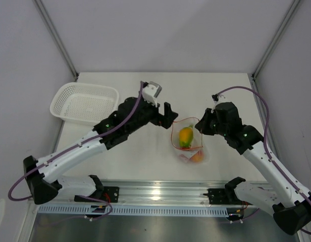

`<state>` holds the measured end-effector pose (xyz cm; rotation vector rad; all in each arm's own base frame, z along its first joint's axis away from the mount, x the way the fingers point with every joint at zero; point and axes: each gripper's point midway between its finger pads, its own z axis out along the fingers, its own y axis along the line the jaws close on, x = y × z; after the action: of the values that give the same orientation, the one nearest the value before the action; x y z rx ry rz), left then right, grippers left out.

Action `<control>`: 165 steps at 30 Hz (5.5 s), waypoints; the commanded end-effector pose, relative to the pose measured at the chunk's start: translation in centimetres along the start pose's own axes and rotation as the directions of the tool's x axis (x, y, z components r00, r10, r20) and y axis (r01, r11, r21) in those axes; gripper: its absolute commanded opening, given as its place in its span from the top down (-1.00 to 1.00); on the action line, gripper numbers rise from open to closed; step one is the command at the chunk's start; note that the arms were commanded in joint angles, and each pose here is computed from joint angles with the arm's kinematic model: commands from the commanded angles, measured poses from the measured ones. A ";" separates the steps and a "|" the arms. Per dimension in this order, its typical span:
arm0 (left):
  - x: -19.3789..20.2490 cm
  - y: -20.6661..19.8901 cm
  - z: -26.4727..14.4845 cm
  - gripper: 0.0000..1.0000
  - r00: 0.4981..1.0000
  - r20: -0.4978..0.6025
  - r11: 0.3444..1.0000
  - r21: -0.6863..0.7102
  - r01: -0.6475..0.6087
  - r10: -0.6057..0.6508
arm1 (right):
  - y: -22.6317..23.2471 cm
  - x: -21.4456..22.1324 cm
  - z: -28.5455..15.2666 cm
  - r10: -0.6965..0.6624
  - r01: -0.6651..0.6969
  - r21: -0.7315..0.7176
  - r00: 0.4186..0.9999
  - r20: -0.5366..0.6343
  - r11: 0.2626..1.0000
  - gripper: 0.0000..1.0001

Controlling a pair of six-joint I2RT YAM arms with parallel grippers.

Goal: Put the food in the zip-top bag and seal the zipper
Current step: Place the fake fruit in the zipper food storage bag, then adjust the zipper food storage bag at the center of the board.

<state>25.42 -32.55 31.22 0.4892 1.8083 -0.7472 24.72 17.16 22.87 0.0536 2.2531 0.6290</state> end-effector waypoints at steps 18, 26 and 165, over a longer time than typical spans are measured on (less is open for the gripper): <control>5.0 0.6 -0.3 -0.53 0.998 0.062 0.833 0.551 -0.053 0.023 | 4.5 -1.0 -1.9 -0.075 0.039 -0.327 0.992 -0.101 0.944 1.00; 7.6 2.3 1.6 -0.69 1.000 0.024 0.865 0.502 -0.024 0.014 | 4.6 -0.5 -1.9 -0.078 0.032 -0.343 0.990 -0.120 0.939 1.00; 6.0 -7.0 1.5 0.99 0.901 -0.433 0.680 0.651 0.338 -0.034 | 4.4 -0.3 -0.2 0.210 -0.218 -0.061 0.971 -0.116 0.974 0.69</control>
<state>20.23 -38.71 23.65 0.9778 2.0298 -1.6510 24.22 21.24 24.77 0.2112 2.3647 0.8646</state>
